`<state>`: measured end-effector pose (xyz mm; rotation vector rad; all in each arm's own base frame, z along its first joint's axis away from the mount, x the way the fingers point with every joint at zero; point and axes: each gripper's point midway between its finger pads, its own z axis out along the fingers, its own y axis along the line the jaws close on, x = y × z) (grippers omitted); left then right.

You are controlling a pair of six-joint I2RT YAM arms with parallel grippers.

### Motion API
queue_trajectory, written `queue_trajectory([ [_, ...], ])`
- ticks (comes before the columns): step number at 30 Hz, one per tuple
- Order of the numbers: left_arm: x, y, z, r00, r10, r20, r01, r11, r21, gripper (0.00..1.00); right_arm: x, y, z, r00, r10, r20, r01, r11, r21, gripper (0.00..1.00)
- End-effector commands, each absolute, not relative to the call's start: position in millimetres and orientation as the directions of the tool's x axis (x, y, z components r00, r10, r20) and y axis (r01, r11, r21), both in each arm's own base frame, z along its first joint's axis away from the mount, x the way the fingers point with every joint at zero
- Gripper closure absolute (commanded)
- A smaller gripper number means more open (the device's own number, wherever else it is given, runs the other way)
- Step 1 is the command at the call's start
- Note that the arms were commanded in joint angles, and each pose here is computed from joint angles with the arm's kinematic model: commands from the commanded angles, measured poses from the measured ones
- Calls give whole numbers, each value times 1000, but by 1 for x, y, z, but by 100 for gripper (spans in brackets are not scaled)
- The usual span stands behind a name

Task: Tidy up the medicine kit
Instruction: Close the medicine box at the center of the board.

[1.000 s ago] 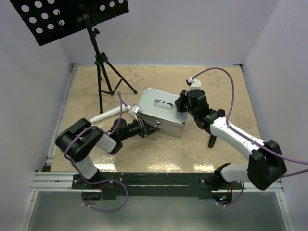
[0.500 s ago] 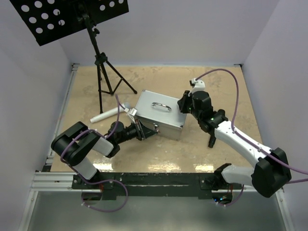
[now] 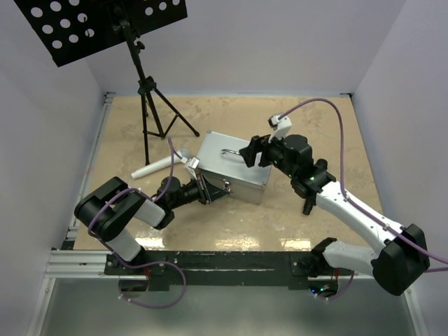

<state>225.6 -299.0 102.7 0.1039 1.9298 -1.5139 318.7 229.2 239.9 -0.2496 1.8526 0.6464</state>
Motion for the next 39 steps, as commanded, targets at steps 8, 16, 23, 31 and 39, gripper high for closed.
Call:
queue_trajectory([
  [8,208,-290,249,-421,-576,-701,848,24,-529,100,325,256,214,-377,-13,-926,-495,848,190,49],
  [16,205,-289,247,-444,-570,-691,837,11,-547,100,330,257,187,-420,-34,-907,-467,865,184,100],
  [23,199,-284,255,-433,-584,-687,843,6,-537,100,328,257,169,-449,-52,-892,-450,875,176,100],
  [31,195,-283,269,-435,-593,-677,853,-32,-521,100,328,253,165,-458,-62,-887,-424,892,157,100],
  [39,185,-278,277,-418,-598,-683,869,-44,-493,100,331,253,158,-473,-71,-878,-413,898,149,100],
])
